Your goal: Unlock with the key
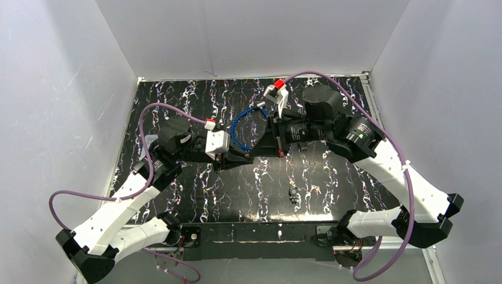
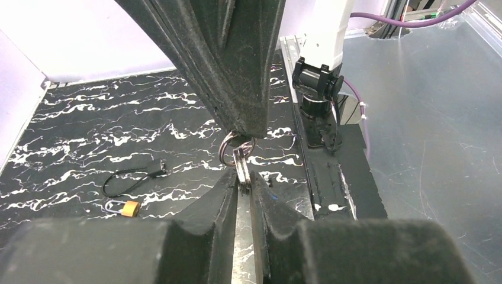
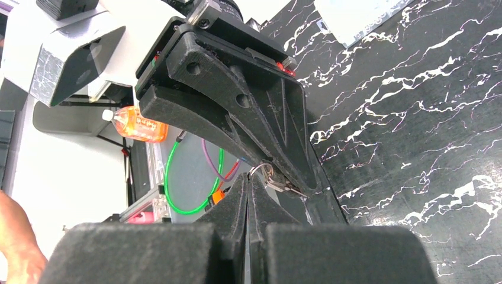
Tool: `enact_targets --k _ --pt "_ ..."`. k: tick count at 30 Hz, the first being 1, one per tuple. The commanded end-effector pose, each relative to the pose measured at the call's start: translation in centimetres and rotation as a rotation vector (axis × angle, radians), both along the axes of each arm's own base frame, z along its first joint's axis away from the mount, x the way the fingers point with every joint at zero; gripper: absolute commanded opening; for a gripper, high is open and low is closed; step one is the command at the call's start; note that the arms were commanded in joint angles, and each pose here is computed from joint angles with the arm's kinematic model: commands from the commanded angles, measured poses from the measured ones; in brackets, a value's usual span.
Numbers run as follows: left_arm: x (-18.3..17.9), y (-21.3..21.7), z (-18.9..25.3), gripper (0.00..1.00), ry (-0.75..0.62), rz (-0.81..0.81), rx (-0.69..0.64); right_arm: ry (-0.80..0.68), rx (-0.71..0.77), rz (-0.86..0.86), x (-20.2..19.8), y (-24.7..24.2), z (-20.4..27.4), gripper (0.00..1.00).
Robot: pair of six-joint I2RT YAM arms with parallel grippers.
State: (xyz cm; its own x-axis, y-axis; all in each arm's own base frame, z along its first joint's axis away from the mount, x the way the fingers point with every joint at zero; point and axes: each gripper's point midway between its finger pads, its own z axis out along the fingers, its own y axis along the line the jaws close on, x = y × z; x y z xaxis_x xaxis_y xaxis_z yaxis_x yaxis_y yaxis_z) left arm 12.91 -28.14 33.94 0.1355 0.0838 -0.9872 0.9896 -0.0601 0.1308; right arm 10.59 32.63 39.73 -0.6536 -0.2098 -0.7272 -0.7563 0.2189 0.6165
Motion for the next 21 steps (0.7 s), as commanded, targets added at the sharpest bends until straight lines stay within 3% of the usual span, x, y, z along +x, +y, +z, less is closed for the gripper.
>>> enact_targets --k 1,11,17,21 --pt "-0.8 0.4 2.1 0.12 -0.054 -0.013 -0.032 -0.063 0.067 -0.008 -0.3 -0.5 1.8 0.01" --pt "-0.7 1.2 2.2 0.01 -0.073 0.035 -0.020 -0.059 0.050 -0.044 -0.3 -1.3 0.6 0.01" --pt "-1.1 1.6 2.6 0.02 -0.079 0.039 -0.014 -0.067 0.036 -0.073 0.0 -1.8 0.2 0.01" --pt "-1.6 1.8 2.7 0.10 -0.064 0.025 -0.009 -0.070 0.036 -0.082 0.0 -1.9 0.1 0.01"
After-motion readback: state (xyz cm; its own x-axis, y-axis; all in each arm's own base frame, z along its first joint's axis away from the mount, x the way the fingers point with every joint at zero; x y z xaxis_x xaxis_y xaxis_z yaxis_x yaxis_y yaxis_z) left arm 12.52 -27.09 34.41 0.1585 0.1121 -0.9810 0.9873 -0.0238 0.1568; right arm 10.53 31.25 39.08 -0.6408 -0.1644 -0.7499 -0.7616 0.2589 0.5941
